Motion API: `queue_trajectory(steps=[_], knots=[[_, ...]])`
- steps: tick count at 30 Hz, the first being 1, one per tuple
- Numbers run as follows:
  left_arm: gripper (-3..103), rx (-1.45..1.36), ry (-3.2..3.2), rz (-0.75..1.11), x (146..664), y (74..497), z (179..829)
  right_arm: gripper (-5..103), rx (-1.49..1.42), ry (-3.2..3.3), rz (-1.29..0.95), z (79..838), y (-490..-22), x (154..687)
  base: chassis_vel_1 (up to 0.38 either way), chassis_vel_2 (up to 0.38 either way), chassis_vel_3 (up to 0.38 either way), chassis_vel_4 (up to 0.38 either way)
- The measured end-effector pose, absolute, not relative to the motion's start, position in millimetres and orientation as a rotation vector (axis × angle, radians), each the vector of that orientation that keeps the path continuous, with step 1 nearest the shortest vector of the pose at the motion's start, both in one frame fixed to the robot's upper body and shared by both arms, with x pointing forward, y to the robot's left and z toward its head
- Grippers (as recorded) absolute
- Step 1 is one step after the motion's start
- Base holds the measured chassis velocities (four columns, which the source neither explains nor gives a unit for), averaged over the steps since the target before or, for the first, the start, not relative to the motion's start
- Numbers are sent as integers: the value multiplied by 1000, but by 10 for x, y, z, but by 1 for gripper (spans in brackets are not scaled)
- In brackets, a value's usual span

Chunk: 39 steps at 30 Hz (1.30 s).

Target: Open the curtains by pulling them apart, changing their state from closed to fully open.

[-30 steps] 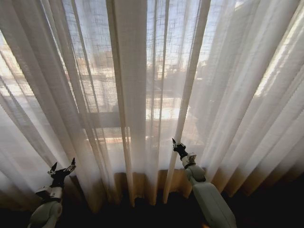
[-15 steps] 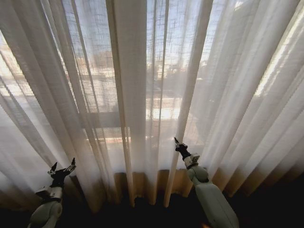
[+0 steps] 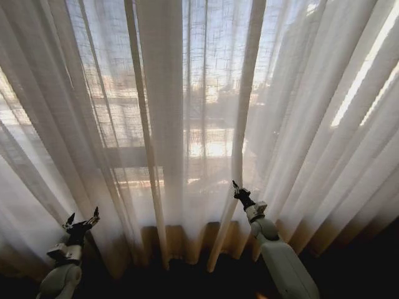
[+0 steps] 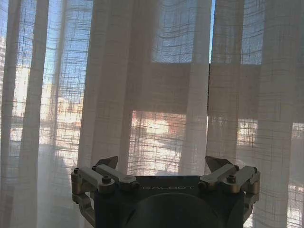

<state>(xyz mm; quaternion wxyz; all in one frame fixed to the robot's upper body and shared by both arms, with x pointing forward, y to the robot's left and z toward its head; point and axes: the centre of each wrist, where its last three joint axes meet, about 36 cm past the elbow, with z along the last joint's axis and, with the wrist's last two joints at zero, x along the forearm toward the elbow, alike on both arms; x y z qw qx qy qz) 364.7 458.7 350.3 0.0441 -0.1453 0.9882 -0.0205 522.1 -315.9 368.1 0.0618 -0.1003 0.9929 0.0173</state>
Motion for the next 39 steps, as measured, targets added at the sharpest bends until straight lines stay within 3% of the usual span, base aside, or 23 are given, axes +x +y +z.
queue_trajectory(steps=[39], knots=[[100, -444, 3020, -63, 3647, 4587, 3503, 0, -333, 3001, 52, 3655, -3308, 5120, -345, -341, 346, 339]])
